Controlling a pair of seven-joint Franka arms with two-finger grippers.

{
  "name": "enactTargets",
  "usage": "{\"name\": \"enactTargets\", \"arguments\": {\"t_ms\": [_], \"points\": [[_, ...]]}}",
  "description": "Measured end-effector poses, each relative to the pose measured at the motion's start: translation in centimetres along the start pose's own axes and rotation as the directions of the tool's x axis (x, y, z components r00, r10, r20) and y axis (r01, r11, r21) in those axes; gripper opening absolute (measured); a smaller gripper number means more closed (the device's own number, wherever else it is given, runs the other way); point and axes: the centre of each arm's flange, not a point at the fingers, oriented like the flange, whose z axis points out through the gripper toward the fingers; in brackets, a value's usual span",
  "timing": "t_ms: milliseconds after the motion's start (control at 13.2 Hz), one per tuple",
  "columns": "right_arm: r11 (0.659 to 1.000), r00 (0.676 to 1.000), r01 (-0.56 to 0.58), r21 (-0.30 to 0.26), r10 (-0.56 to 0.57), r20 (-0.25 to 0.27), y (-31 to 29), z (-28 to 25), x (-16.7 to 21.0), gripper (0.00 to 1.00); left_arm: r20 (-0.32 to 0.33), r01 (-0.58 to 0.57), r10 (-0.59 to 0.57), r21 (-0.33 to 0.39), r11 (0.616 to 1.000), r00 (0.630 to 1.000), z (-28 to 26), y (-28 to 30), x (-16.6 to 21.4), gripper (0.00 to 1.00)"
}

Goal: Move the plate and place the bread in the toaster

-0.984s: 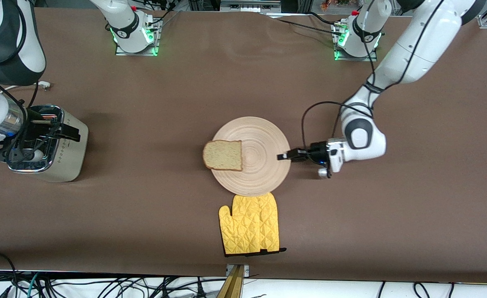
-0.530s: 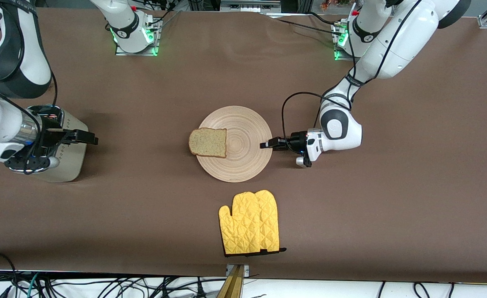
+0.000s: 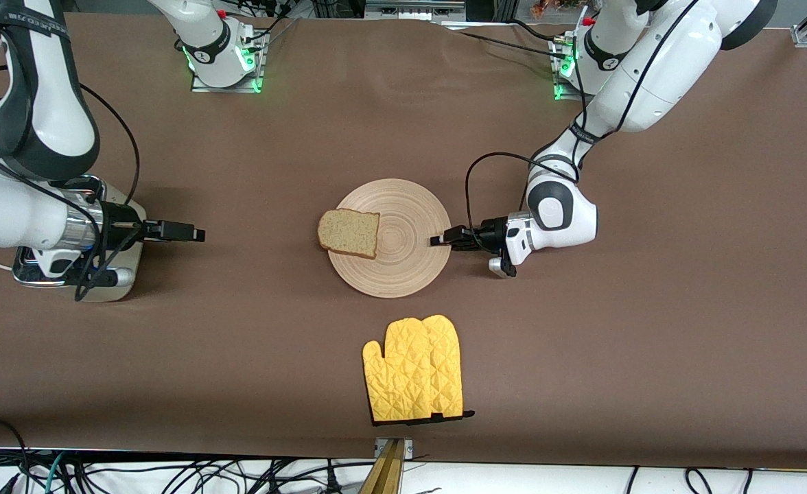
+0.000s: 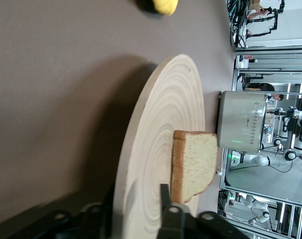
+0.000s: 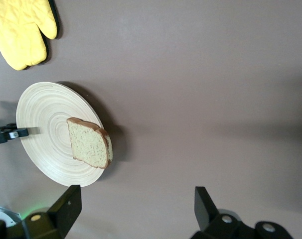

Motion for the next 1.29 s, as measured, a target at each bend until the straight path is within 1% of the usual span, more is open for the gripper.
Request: {"name": "enactTargets", "arguments": {"t_ms": [76, 151, 227, 378, 530, 606, 681, 757, 833, 908, 1060, 1135, 1211, 1287], "points": [[1.0, 1.0, -0.002, 0.002, 0.002, 0.01, 0.0, 1.0, 0.4, 1.0, -0.016, -0.008, 0.008, 0.001, 1.0, 1.0, -0.8, 0.4, 0.6, 0.54], [1.0, 1.0, -0.001, 0.002, 0.001, 0.018, -0.1, 2.2, 0.8, 1.0, -0.029, -0.016, 0.016, 0.005, 1.0, 0.999, -1.8, 0.6, 1.1, 0.67], [1.0, 1.0, 0.003, 0.0, -0.003, 0.02, -0.5, 3.5, 1.2, 1.0, -0.025, -0.042, 0.042, 0.026, 0.999, 0.999, -2.8, 0.5, 1.5, 0.76], [1.0, 1.0, 0.013, 0.006, -0.014, 0.025, -1.7, 6.3, 1.7, 1.0, 0.022, -0.12, 0.118, 0.103, 0.987, 0.993, -6.1, -0.9, 2.4, 0.99], [0.999, 0.998, 0.0, 0.049, -0.003, 0.058, -2.5, 8.9, 1.7, 1.0, 0.099, -0.179, 0.166, 0.144, 0.973, 0.981, -10.6, -2.6, 3.5, 1.0], [0.998, 0.997, -0.011, 0.069, 0.006, 0.077, -2.6, 10.0, 1.7, 1.0, 0.142, -0.188, 0.165, 0.168, 0.968, 0.976, -13.3, -3.2, 4.1, 1.0], [0.996, 0.995, -0.02, 0.085, 0.012, 0.095, -2.7, 11.1, 1.6, 1.0, 0.17, -0.17, 0.135, 0.208, 0.963, 0.976, -16.1, -3.4, 4.8, 1.0], [0.995, 0.994, -0.025, 0.095, 0.015, 0.11, -3.0, 12.1, 1.6, 1.0, 0.181, -0.14, 0.093, 0.268, 0.953, 0.979, -18.7, -3.0, 5.5, 1.0], [0.995, 0.993, -0.026, 0.099, 0.014, 0.117, -3.5, 13.3, 1.7, 1.0, 0.191, -0.126, 0.061, 0.349, 0.929, 0.98, -20.7, -1.8, 6.2, 1.0], [0.994, 0.992, -0.029, 0.105, 0.017, 0.121, -3.9, 14.7, 1.6, 1.0, 0.202, -0.131, 0.043, 0.445, 0.886, 0.978, -22.1, 0.0, 6.8, 1.0], [0.989, 0.99, -0.056, 0.134, 0.037, 0.135, -4.8, 18.0, 1.2, 1.0, 0.231, -0.168, 0.027, 0.617, 0.769, 0.973, -24.1, 4.3, 7.7, 1.0], [0.988, 0.988, -0.066, 0.14, 0.046, 0.144, -5.1, 19.6, 0.9, 1.0, 0.245, -0.188, 0.023, 0.679, 0.71, 0.969, -25.2, 6.6, 7.9, 1.0], [0.988, 0.987, -0.07, 0.138, 0.048, 0.152, -5.5, 21.0, 0.6, 1.0, 0.259, -0.207, 0.02, 0.723, 0.659, 0.966, -26.4, 8.8, 8.3, 1.0], [0.988, 0.986, -0.073, 0.136, 0.05, 0.162, -5.7, 22.3, 0.4, 1.0, 0.27, -0.225, 0.022, 0.754, 0.617, 0.963, -28.0, 11.3, 8.8, 1.0]]}}
